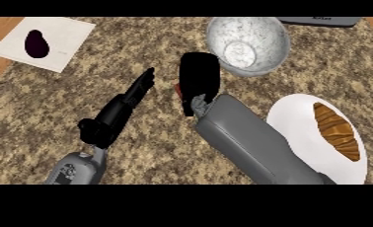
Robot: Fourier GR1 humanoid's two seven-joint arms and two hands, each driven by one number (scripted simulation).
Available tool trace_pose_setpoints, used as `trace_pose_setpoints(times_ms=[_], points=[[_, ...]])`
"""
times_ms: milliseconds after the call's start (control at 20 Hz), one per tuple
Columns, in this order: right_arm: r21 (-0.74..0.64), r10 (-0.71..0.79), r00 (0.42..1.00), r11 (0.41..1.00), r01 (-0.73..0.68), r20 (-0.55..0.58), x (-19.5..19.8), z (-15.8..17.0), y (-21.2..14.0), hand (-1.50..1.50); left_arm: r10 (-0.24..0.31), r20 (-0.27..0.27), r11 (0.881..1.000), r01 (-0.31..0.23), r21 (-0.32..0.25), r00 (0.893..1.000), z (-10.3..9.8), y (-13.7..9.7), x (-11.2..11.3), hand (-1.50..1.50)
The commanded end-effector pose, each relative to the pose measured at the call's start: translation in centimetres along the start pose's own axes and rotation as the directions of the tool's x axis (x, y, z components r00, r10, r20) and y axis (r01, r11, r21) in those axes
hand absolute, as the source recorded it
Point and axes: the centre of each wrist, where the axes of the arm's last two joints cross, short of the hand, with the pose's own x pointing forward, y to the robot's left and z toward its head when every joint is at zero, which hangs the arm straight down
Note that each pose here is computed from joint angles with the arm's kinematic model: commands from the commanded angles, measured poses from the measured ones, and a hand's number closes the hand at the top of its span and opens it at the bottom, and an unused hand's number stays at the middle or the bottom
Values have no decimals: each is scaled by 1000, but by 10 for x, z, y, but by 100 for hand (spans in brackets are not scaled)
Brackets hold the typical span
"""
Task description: Pick the bell pepper from the plate and place it in the bowl
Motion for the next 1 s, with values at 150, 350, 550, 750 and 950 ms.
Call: trace_pose_setpoints(times_ms=[150, 350, 550, 750, 950], points=[[-338, -178, 984, 925, 176, 26, 41, 2, -55, 150, 8, -16, 1000, -7, 21, 1000, -6, 6, -2, 0], [-427, -357, 931, 831, 355, 79, 41, -3, -90, 150, -7, -24, 1000, 7, 23, 1000, 3, 2, 1, 0], [-459, -415, 908, 795, 396, 62, 39, -19, -84, 150, 8, -20, 999, -7, 46, 1000, 6, 11, -8, 0], [-453, -326, 944, 849, 271, -47, 26, -50, -79, 150, 18, -11, 998, -17, 65, 1000, 8, 0, 0, 0], [-521, -260, 960, 837, 171, -102, -11, -81, -85, 150, 6, -13, 998, -6, 57, 1000, 13, 15, -4, 0]])
